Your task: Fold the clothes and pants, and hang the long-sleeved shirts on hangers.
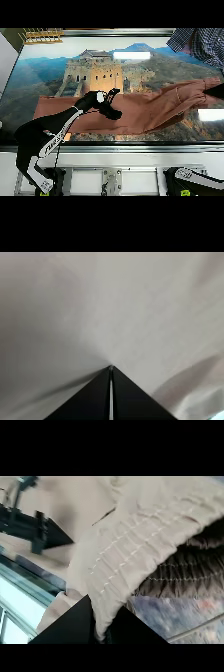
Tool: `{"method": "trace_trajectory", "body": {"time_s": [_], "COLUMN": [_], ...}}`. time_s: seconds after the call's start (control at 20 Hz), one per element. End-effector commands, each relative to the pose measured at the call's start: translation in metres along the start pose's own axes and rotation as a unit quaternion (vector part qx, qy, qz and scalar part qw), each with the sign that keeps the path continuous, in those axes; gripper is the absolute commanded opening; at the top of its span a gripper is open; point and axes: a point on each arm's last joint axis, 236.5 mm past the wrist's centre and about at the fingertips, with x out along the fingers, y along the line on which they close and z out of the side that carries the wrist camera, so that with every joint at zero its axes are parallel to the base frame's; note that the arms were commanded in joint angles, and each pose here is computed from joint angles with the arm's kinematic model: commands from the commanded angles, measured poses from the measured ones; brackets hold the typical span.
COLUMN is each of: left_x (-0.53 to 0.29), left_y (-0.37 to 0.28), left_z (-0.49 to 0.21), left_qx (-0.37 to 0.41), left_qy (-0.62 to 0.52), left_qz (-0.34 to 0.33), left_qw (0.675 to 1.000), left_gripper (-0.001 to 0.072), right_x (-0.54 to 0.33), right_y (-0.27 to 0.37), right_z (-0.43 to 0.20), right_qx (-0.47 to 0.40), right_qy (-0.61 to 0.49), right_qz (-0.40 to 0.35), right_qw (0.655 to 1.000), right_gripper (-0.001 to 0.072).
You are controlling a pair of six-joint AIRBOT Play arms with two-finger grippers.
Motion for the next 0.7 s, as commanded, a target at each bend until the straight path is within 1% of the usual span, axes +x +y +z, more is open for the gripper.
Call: {"method": "trace_trajectory", "body": {"time_s": [0.0,0.15,0.35,0.5,0.65], "left_x": [0.0,0.0,0.0,0.0,0.0], "left_y": [0.001,0.001,0.001,0.001,0.001], "left_z": [0.0,0.0,0.0,0.0,0.001], "left_qx": [0.002,0.001,0.001,0.001,0.001], "left_qy": [0.0,0.0,0.0,0.0,-0.003], "left_qz": [0.003,0.003,0.003,0.002,0.003], "left_qw": [1.0,1.0,1.0,1.0,1.0], "left_gripper": [0.0005,0.0005,0.0005,0.0005,0.0005], "right_x": [-0.001,0.011,0.036,0.054,0.068], "right_y": [0.047,0.088,0.158,0.203,0.246], "right_z": [0.022,0.033,0.039,0.048,0.055], "right_qx": [-0.055,-0.106,-0.187,-0.239,-0.271], "right_qy": [-0.035,-0.031,-0.01,-0.015,-0.029], "right_qz": [0.052,0.09,0.153,0.171,0.186], "right_qw": [0.996,0.99,0.97,0.956,0.944], "right_gripper": [0.002,0.002,0.002,0.002,0.002]}}
